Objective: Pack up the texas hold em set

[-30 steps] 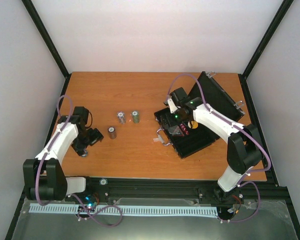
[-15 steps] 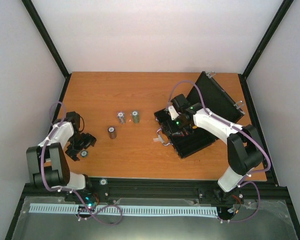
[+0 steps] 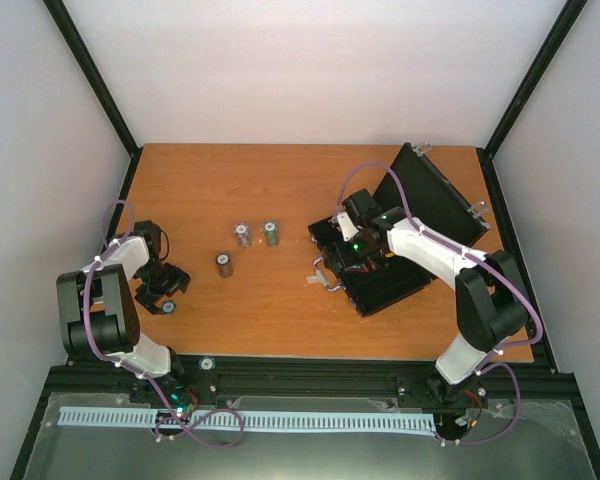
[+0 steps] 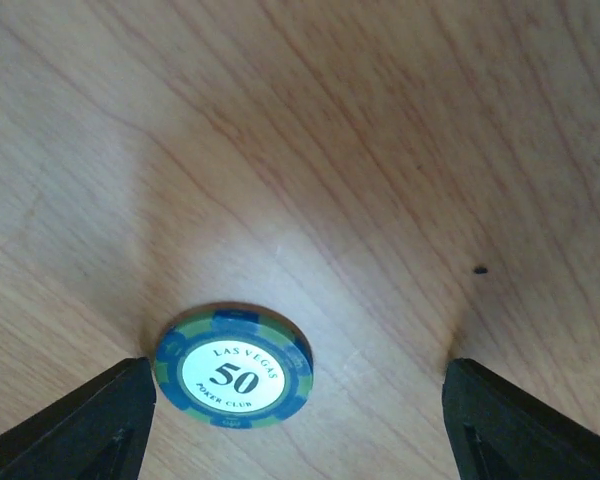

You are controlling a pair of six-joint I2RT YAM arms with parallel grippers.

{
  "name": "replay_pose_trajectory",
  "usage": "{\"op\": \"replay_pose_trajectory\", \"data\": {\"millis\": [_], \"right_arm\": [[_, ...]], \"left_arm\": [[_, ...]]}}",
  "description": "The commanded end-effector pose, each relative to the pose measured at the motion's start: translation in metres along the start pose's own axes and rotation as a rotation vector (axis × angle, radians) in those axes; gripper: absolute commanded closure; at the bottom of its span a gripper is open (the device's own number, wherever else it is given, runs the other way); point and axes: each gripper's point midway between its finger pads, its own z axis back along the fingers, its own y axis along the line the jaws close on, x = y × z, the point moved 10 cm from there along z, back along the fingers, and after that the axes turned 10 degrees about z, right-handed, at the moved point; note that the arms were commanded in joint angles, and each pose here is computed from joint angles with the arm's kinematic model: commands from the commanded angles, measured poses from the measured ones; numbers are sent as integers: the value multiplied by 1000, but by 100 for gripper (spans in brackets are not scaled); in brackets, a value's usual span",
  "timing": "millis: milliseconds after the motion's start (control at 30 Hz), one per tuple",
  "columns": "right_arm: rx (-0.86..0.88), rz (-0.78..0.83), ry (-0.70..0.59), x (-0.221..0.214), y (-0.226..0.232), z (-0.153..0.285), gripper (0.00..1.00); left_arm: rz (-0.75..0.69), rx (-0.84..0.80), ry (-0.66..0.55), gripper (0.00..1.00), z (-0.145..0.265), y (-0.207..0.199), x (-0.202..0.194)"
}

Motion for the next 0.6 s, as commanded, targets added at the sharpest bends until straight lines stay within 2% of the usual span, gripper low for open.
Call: {"op": "replay_pose_trajectory", "data": {"millis": [0, 133, 233, 367, 567], "right_arm": [[-15, 12, -27, -3, 1, 8, 9], [-18, 10, -28, -3, 1, 9, 9], [-20, 12, -27, -4, 1, 9, 10], [-15, 11, -24, -6, 1, 7, 10], [-5, 12, -24, -5, 0, 5, 10]], "left_arm": [[1, 14, -16, 21, -7, 4, 2], [11, 19, -10, 36, -14, 7, 0], [12, 26, -12, 42, -17, 8, 1], [8, 14, 1, 61, -20, 6, 1], [25, -20, 24, 63, -21, 9, -5]]}}
